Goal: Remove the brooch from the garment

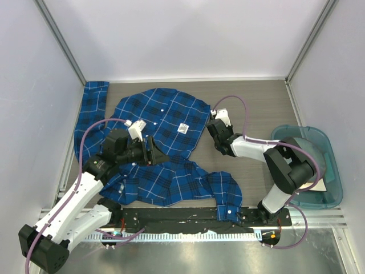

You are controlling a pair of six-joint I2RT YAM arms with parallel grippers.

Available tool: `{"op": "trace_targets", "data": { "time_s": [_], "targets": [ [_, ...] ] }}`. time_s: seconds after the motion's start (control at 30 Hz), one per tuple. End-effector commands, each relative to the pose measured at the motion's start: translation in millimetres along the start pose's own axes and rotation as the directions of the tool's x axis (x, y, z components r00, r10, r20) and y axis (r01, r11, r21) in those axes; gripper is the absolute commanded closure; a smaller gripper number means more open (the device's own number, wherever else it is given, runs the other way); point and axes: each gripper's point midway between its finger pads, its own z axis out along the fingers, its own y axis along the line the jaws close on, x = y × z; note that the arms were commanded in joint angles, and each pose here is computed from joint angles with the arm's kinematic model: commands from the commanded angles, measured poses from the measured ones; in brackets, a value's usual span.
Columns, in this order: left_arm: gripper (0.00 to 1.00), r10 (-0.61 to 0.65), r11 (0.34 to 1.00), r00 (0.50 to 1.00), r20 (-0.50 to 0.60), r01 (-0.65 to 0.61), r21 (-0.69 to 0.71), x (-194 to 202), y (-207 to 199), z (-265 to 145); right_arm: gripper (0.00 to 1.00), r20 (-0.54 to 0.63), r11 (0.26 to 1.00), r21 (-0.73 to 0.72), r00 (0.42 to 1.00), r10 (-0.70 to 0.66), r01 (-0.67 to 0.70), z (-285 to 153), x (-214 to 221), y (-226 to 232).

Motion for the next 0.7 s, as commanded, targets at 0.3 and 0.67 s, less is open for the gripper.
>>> {"op": "trace_targets", "data": {
  "time_s": [0.3, 0.67],
  "targets": [
    [0.32, 0.028, 0.999, 0.999, 0.017, -0.029, 0.04, -6.4, -12.0, -4.4, 0.6, 0.071, 0.977, -0.165, 0.987, 0.146, -0.132, -27.8, -43.2, 11.4],
    [0.31, 0.029, 0.998, 0.999, 0.028, -0.03, 0.048, -11.1, -18.4, -7.8, 0.57, 0.102, 0.913, -0.315, 0.948, 0.303, -0.258, -76.7, -77.2, 4.3]
  ]
}}
